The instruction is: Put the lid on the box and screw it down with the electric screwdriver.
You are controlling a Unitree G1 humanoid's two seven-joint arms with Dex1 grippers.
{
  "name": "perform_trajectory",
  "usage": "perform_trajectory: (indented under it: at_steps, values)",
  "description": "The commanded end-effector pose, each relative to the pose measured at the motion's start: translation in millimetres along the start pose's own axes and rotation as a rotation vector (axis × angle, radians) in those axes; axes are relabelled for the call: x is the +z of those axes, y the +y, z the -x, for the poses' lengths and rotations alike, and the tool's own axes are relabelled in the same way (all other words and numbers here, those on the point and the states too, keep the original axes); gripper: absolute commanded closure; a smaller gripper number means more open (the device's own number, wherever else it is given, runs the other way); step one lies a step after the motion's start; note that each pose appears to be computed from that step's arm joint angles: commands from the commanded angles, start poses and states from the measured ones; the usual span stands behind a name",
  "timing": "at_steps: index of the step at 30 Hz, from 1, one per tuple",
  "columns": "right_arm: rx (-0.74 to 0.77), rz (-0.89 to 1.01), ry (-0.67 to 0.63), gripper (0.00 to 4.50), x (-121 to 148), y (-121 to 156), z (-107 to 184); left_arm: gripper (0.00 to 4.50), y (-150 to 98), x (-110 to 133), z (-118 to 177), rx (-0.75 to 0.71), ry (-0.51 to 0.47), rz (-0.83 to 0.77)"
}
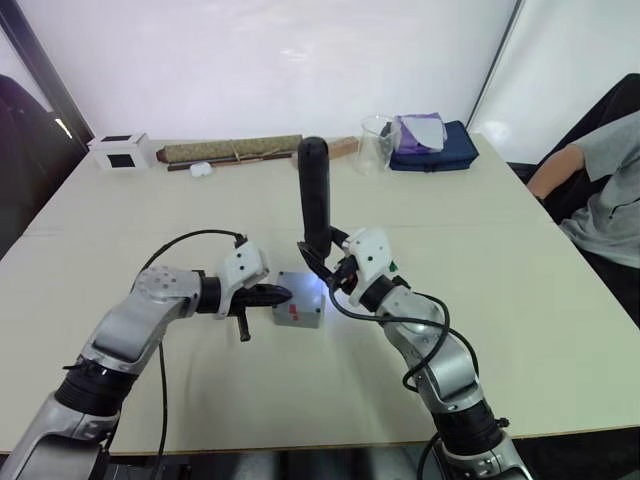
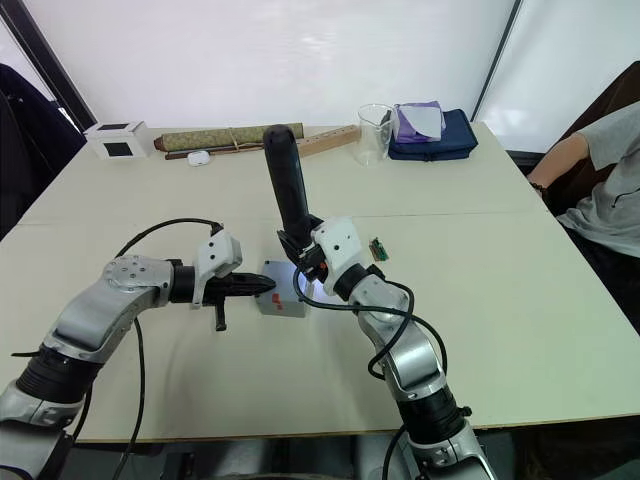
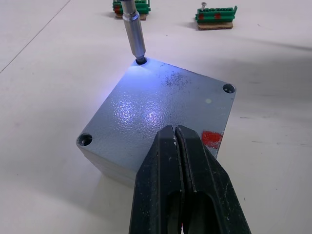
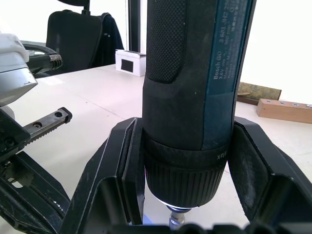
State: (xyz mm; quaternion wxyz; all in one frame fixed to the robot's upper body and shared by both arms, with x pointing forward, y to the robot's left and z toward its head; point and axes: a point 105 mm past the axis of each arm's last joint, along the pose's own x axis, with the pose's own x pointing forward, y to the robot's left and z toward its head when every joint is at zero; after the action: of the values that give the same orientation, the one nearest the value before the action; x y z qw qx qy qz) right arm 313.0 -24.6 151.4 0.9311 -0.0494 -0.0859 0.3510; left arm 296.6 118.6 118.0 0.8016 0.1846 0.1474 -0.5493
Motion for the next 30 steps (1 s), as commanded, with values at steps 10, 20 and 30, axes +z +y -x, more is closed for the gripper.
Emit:
perform_trajectory:
  at_steps: [10, 20, 30]
  values:
    - [-0.008, -0.037, 0.216, 2.32, -51.0, -3.2, 16.4, 4.50, -2.7, -16.9, -4.2, -0.008, 0.059, 0.044]
    - [0.057, 0.106, -0.135, 2.32, 47.5, -18.7, 16.8, 4.50, -5.1, -12.9, -11.2, -0.020, 0.017, 0.070]
    - [0.116, 0.134, -0.340, 2.32, 155.2, -34.1, 32.1, 4.50, -1.6, -15.0, -17.4, -0.012, -0.016, 0.076]
